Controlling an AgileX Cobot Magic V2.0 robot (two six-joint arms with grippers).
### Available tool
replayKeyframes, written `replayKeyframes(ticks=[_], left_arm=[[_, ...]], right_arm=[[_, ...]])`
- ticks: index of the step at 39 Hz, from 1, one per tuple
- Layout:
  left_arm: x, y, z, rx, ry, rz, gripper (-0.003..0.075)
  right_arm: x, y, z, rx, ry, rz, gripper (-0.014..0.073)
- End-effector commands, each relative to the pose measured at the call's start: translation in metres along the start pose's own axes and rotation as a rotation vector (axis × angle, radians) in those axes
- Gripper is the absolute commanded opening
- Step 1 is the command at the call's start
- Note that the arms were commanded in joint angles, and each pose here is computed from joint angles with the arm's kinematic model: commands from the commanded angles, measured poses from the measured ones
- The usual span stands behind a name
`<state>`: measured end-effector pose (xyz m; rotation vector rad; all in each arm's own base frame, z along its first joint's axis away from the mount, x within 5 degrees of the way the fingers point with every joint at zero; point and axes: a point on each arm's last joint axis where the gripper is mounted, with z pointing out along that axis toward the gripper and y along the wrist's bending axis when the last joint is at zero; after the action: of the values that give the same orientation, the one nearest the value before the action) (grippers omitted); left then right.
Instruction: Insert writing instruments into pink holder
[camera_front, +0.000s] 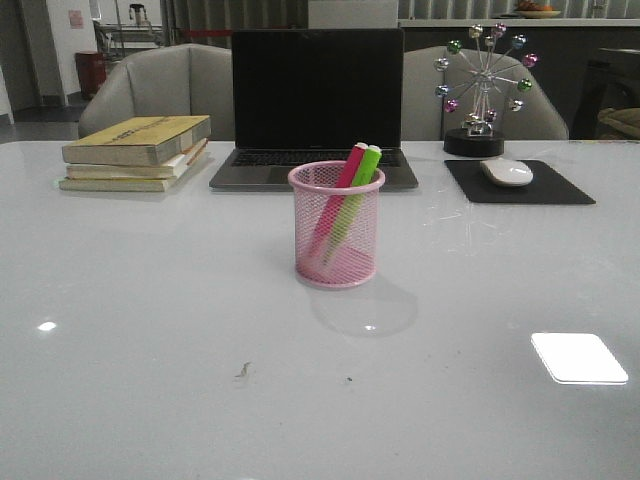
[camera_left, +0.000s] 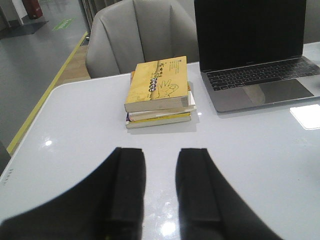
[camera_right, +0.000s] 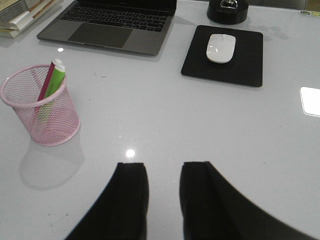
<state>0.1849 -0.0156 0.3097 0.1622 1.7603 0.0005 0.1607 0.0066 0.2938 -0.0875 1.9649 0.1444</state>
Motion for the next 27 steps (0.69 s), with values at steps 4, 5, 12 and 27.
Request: replayKeyframes(ticks=[4,5,12,27], left_arm=[[-0.0189,-0.0007,-0.0039,0.016,-0.118,-0.003,0.0118],[-0.0189,-0.0007,-0.0039,0.016,-0.118,-0.003,0.0106],[-0.0189,-0.0007,-0.0039,0.016,-0.118,-0.003,0.0099],[-0.0189,-0.0007,-0.0039,0.016,-0.118,-0.003,0.0099]], right_arm=[[-0.0126,-0.0025,-0.0019,0.032,-0.069,0.015,0.0248],[-0.0126,-0.0025,-0.0019,0.032,-0.069,0.015,0.0222],[-0.0126,-0.0025,-0.0019,0.032,-0.069,0.015,0.0063],[-0.0126,-0.0025,-0.0019,0.032,-0.069,0.015,0.0059]])
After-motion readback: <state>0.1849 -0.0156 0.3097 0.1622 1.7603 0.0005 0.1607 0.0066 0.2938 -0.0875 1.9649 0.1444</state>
